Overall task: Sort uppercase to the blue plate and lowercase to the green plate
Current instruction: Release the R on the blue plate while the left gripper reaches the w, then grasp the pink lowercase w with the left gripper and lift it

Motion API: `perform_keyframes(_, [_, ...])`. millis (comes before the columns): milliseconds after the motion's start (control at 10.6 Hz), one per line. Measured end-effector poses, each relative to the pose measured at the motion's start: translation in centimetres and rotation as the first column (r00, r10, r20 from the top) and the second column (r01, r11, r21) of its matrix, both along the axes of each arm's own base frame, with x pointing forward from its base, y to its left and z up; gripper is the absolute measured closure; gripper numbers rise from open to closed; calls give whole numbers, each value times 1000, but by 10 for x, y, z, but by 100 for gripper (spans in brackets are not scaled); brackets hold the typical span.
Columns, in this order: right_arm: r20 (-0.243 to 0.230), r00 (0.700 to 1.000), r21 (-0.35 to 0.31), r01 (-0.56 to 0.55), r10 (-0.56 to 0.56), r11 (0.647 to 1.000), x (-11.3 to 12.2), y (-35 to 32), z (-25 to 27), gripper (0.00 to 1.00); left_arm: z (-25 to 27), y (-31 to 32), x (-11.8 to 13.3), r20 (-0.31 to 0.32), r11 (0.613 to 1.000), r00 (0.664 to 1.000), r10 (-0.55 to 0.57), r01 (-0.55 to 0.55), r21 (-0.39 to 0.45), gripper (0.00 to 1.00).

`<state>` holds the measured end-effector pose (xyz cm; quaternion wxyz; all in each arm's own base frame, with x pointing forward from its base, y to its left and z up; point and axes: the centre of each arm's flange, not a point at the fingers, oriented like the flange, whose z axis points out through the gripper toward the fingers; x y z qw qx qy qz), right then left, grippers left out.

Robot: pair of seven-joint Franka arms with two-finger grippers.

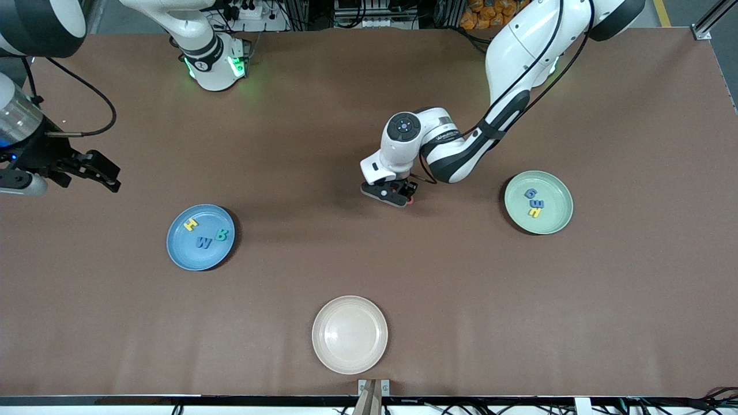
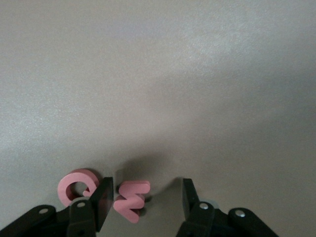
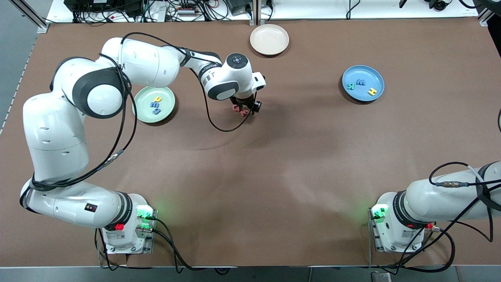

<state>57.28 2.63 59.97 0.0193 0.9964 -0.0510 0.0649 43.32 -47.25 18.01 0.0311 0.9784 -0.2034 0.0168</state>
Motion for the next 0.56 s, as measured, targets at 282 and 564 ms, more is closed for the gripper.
perform_keyframes(282, [8,1000,18,-3,2,1000,-3,2,6,0,-3,1,0,2,1000,1000,-8,8,6,36])
perform_keyframes(564, [8,1000,32,-6,5,999,-3,4,6,0,-7,4,-1,-2,1000,1000,-10,10,13,41])
